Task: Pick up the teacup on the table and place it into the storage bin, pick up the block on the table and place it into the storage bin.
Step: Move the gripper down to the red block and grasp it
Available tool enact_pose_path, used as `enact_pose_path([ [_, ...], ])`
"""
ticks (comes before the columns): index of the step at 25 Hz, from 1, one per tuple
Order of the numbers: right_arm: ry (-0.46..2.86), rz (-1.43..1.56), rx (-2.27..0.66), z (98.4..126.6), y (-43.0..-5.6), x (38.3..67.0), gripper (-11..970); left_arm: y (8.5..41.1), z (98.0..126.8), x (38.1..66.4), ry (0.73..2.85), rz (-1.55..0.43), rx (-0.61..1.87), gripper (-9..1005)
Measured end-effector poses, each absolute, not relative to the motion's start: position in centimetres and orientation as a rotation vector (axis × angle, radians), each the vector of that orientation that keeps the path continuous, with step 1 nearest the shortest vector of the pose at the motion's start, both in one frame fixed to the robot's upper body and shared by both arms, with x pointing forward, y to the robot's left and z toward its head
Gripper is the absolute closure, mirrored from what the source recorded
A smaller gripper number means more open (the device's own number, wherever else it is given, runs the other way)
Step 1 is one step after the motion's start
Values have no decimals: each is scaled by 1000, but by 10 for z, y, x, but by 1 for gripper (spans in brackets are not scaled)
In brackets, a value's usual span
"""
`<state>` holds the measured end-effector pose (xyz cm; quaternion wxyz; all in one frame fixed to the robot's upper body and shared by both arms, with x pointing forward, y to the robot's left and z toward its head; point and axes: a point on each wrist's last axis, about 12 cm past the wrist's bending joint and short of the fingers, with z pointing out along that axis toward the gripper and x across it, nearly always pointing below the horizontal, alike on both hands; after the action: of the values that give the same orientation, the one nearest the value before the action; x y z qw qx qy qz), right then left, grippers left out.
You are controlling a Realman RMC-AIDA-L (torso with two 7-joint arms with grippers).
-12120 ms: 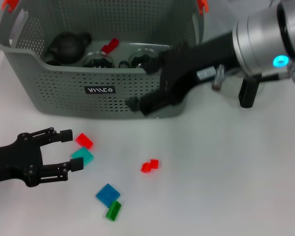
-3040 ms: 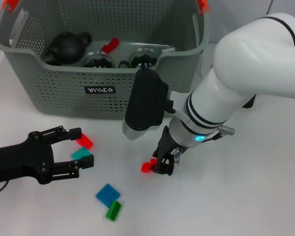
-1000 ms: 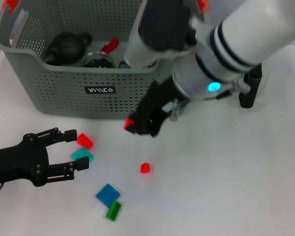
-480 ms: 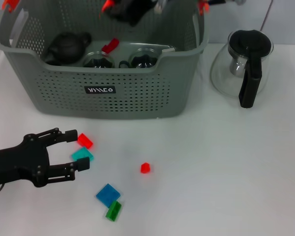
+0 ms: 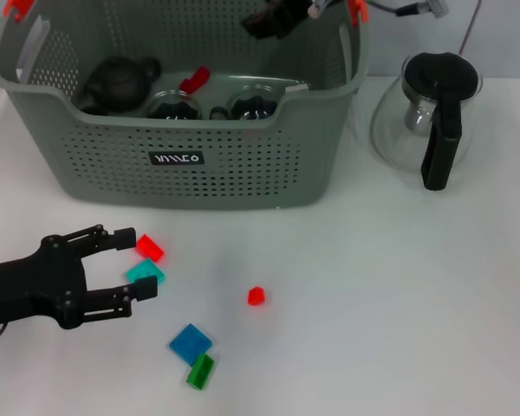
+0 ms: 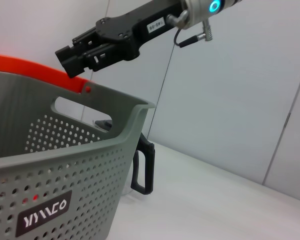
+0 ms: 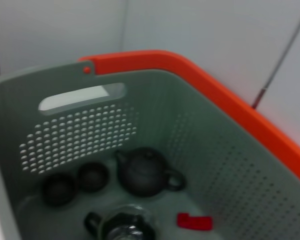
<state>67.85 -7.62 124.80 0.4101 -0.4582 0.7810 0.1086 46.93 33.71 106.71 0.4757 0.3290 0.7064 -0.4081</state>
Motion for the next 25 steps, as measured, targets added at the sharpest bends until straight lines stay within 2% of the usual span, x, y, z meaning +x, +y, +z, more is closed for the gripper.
enact_pose_path([
  [5, 1905, 319, -1146, 1258, -83, 669, 448, 337, 1068, 470, 1728, -999, 804, 142],
  [9, 1851, 479, -1219, 1259, -92, 642, 283, 338, 1068, 470, 1731, -999, 805, 142],
  [15, 1899, 571, -1402, 1247, -111, 601, 93, 340, 1067, 467, 1740, -996, 804, 141],
  [20, 1954, 601, -1498, 1226, -122, 588, 37, 341, 1067, 465, 1740, -1003, 808, 141],
  [25, 2020, 641, -1607, 1194, -112, 584, 14, 340, 1066, 465, 1741, -1008, 815, 141],
])
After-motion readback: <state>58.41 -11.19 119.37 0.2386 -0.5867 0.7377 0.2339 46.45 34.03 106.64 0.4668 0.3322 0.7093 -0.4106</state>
